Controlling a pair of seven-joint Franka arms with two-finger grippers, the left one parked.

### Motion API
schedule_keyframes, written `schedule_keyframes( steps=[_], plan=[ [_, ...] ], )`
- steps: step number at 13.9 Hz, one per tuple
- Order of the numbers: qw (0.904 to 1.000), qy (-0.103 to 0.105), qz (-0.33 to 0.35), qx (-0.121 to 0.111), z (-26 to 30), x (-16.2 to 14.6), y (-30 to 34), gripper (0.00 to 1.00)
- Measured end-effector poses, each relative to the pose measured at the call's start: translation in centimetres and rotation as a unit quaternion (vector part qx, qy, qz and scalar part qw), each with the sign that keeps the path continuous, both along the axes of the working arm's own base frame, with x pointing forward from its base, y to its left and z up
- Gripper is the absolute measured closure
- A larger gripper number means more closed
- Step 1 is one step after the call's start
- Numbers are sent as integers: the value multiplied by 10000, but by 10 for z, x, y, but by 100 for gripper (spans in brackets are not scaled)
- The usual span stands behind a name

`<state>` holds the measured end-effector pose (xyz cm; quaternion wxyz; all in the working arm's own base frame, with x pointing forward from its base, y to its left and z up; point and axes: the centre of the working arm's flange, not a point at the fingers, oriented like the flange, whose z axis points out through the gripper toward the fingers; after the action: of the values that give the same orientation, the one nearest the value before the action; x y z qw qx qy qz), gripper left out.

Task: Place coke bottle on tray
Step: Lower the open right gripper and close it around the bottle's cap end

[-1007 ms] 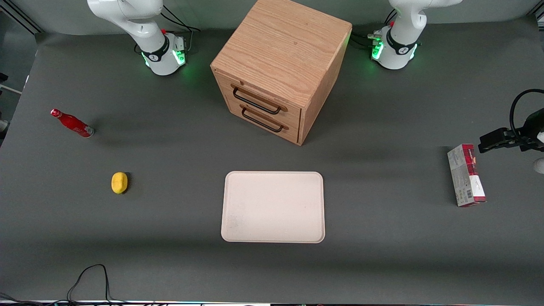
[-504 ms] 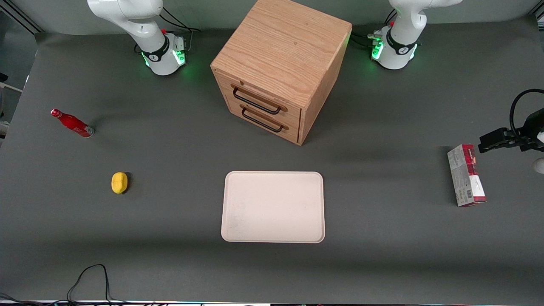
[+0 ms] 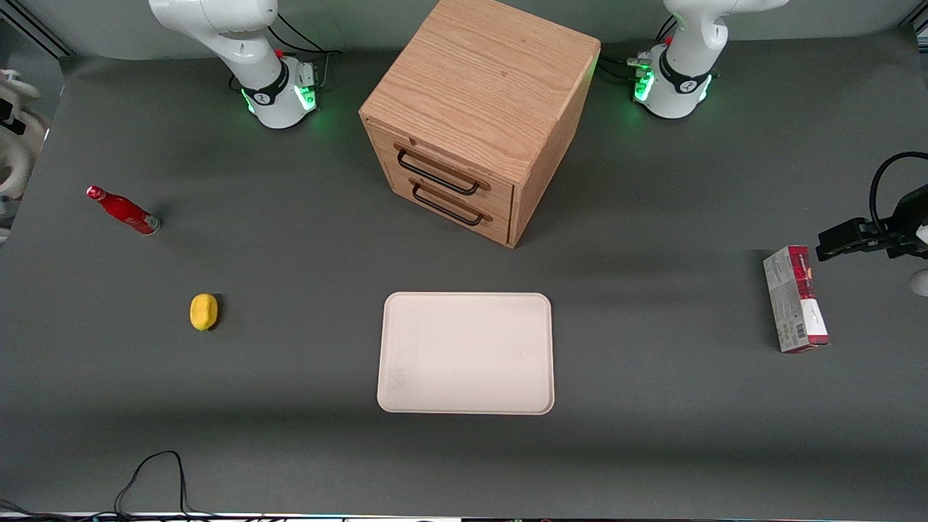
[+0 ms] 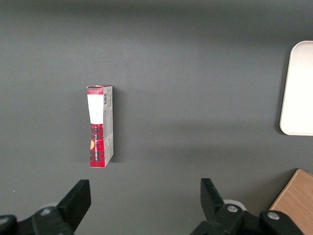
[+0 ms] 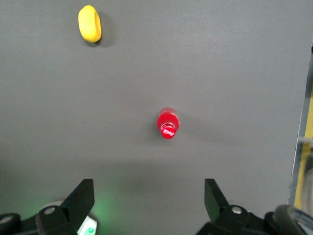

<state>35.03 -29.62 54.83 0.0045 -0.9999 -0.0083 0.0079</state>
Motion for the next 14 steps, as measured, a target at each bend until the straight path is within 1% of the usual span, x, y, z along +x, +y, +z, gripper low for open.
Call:
schedule_keyframes(
  steps=[3, 6, 8, 11, 14],
  plan=[
    [10000, -1, -49, -7, -43, 4, -6, 0],
    [9999, 37, -157, 22, -98, -1, -13, 0],
    [9999, 57, -151, 4, -124, -1, -13, 0],
    [10000, -12, -71, -67, -156, -6, -18, 0],
    [9998, 21, -18, -187, -182, -5, -21, 0]
  ],
)
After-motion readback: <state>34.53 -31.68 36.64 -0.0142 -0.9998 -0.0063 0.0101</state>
